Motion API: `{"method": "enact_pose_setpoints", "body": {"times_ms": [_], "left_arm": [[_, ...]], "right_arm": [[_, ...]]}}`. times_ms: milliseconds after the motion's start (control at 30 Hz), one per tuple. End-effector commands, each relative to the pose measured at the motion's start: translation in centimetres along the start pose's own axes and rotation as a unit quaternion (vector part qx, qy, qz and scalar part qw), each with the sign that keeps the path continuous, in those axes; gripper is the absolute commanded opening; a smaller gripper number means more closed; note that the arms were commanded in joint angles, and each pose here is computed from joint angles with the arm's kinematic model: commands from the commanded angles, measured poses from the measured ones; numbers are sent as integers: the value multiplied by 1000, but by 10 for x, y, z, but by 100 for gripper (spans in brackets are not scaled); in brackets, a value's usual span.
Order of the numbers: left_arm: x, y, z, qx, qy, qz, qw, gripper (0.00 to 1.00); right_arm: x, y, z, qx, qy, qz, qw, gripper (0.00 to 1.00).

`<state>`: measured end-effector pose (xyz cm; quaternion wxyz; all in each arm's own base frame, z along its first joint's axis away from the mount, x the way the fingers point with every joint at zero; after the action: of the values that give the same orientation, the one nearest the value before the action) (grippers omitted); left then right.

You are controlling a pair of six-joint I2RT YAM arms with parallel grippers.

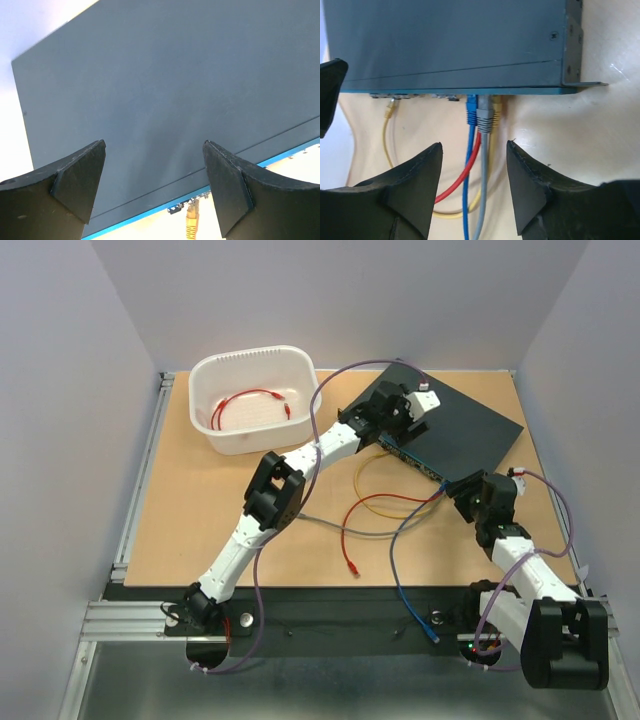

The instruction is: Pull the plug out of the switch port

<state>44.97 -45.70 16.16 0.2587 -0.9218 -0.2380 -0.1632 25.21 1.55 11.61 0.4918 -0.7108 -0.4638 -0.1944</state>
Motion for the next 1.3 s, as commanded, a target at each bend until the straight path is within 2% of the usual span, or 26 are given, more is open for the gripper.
{"method": "enact_pose_setpoints", "body": {"times_ms": [0, 267, 700, 900, 1067, 1200, 1267], "left_arm": [[14, 0, -20, -41, 0, -16, 999, 90], [1, 9, -6, -37, -20, 3, 999, 90], [0, 13, -3, -39, -25, 0, 999, 90], [-1, 13, -5, -43, -26, 2, 999, 90], [-1, 14, -5, -44, -26, 2, 999, 90], [-2, 14, -5, -43, -26, 3, 999, 90], [-3, 14, -5, -44, -26, 4, 999, 90]], "right_arm": [[8, 5, -13, -33, 3, -6, 999, 58], [9, 12, -19, -46, -12, 7, 999, 48], [13, 30, -18, -36, -21, 3, 999, 44], [12, 41, -13, -27, -15, -8, 999, 34], [12, 46, -13, -27, -15, -5, 1000, 35], [6, 46, -14, -38, -16, 5, 999, 22], [3, 47, -12, -37, -18, 12, 999, 20]]}}
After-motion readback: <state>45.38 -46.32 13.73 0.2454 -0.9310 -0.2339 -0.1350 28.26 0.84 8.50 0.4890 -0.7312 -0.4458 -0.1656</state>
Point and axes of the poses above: each gripper's point midway between its finger pads, its own y axis out along the fingers, its own x axis along the line the jaws close on, z = x × y, the point moved 6 cm from there along -y, back along the fingers, and after that the axes turned 9 degrees about y, right-handed, at the moved point
